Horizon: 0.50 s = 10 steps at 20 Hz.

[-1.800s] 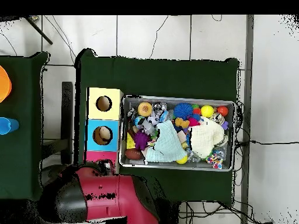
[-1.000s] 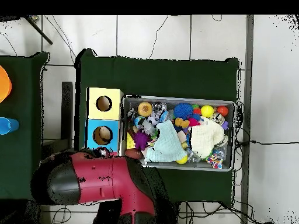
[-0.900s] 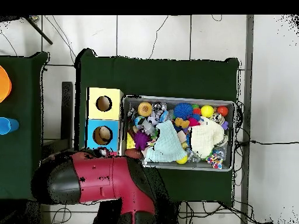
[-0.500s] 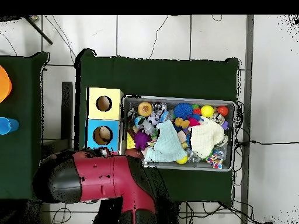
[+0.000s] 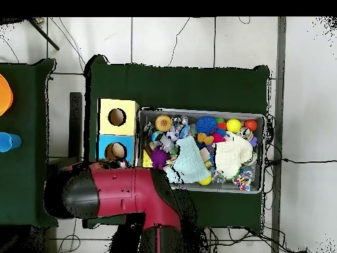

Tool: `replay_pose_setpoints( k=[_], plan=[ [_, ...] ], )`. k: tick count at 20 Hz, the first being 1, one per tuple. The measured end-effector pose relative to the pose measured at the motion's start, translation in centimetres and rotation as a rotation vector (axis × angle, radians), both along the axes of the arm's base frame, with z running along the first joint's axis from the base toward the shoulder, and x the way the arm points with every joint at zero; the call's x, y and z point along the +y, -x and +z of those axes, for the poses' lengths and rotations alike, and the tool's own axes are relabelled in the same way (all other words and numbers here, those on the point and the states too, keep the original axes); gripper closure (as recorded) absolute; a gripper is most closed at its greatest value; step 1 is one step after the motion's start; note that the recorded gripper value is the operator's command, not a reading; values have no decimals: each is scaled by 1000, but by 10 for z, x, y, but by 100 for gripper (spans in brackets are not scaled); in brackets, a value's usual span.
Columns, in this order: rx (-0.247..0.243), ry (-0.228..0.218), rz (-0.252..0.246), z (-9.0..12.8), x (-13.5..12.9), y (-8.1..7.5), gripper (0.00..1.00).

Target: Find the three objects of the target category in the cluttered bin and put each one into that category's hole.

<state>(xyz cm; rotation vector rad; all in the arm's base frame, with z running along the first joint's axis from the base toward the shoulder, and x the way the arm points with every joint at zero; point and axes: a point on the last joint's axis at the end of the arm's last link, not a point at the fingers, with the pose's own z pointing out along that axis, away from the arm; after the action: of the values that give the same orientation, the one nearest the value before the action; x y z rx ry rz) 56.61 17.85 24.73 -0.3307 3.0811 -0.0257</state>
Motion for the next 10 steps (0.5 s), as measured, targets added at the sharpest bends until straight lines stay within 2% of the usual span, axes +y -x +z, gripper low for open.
replay_pose_setpoints(
  k=[6,10],
  plan=[
    [14,1,-6,-5,-3,-11,0],
    [19,-4,-30,-9,-16,-19,0]
  ],
)
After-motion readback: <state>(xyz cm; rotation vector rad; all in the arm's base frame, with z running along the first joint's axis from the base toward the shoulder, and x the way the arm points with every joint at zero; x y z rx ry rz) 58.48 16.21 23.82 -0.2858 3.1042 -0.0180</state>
